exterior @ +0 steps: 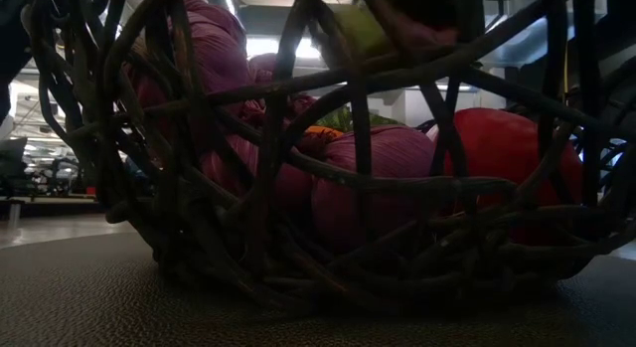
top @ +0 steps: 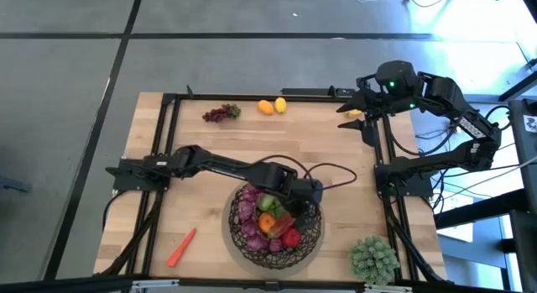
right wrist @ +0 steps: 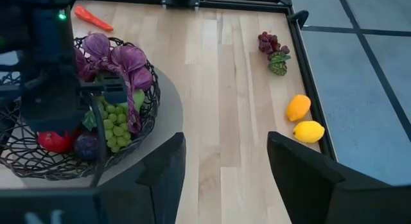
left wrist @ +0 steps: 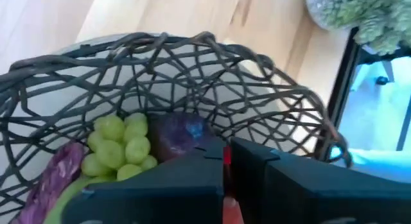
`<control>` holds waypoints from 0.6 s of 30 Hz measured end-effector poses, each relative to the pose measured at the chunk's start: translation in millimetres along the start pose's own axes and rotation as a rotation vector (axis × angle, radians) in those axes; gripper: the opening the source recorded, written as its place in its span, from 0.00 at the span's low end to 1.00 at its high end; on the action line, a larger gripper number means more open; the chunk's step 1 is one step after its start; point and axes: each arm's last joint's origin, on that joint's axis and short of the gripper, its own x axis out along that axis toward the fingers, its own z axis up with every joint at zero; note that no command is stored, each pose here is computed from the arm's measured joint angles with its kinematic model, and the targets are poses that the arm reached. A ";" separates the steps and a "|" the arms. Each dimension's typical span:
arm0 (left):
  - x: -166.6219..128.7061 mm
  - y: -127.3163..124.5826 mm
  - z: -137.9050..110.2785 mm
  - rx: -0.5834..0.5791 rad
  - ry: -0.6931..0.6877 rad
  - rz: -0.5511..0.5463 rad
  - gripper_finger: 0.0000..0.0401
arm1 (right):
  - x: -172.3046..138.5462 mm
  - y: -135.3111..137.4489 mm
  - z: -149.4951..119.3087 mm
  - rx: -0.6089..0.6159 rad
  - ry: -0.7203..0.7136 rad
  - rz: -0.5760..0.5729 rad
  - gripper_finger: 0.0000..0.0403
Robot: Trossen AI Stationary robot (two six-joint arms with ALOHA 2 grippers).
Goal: Build produce basket
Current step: Put the chili pepper into the mesh basket
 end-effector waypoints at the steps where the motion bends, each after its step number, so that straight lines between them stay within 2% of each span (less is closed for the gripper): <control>1: 1.5 0.4 -0.4 0.000 0.003 0.003 0.00 | 0.0 0.0 0.0 0.000 0.000 0.000 0.52; 18: 33.5 5.0 -7.0 0.004 0.058 0.001 0.00 | 0.1 0.0 0.1 -0.016 0.000 0.000 0.52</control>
